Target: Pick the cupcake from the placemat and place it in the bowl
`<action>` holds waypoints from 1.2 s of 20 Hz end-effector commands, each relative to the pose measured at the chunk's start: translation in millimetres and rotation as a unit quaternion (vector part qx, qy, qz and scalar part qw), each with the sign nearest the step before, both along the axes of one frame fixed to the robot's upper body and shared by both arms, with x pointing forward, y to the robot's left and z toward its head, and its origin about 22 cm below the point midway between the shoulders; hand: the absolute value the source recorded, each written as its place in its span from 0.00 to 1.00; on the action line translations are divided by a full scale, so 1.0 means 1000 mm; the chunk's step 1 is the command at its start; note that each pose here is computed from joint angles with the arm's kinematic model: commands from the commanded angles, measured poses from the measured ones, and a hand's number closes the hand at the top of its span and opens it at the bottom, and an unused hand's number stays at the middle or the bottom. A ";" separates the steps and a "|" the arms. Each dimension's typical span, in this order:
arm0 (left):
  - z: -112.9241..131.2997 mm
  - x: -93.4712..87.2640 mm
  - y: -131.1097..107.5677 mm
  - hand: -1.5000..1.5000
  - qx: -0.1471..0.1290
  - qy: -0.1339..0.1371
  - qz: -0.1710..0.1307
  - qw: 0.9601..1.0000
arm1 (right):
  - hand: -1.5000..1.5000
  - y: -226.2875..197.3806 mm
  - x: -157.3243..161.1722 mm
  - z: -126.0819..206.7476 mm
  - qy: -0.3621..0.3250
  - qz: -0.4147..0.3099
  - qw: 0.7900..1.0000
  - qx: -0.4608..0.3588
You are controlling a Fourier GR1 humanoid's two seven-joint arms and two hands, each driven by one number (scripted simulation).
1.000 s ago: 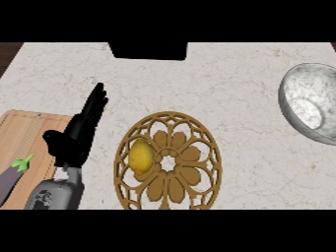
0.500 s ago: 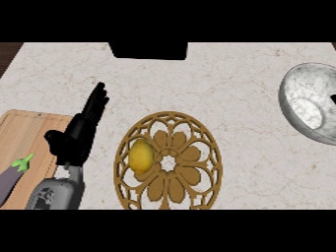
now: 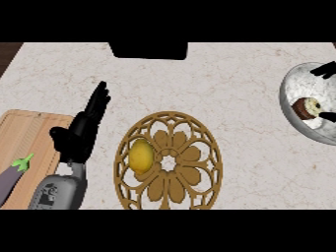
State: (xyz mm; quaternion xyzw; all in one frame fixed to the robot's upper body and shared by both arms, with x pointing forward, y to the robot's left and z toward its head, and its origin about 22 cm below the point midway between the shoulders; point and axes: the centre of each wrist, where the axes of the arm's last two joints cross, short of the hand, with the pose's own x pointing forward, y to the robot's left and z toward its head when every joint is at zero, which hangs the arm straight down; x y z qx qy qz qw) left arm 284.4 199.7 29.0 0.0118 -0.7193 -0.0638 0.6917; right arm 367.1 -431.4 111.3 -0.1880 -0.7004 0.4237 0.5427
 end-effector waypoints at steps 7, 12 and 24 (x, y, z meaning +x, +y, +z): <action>0.006 -0.005 0.003 0.50 -0.006 0.002 0.007 1.000 | 0.00 -0.027 0.006 0.009 -0.051 0.041 0.980 0.189; 0.000 -0.005 0.017 0.50 0.003 0.000 0.014 1.000 | 0.00 -0.039 0.008 0.022 -0.046 0.003 0.970 0.240; 0.012 -0.011 0.005 0.50 -0.003 0.001 0.007 1.000 | 0.00 -0.104 -0.038 0.054 0.031 0.013 0.947 0.318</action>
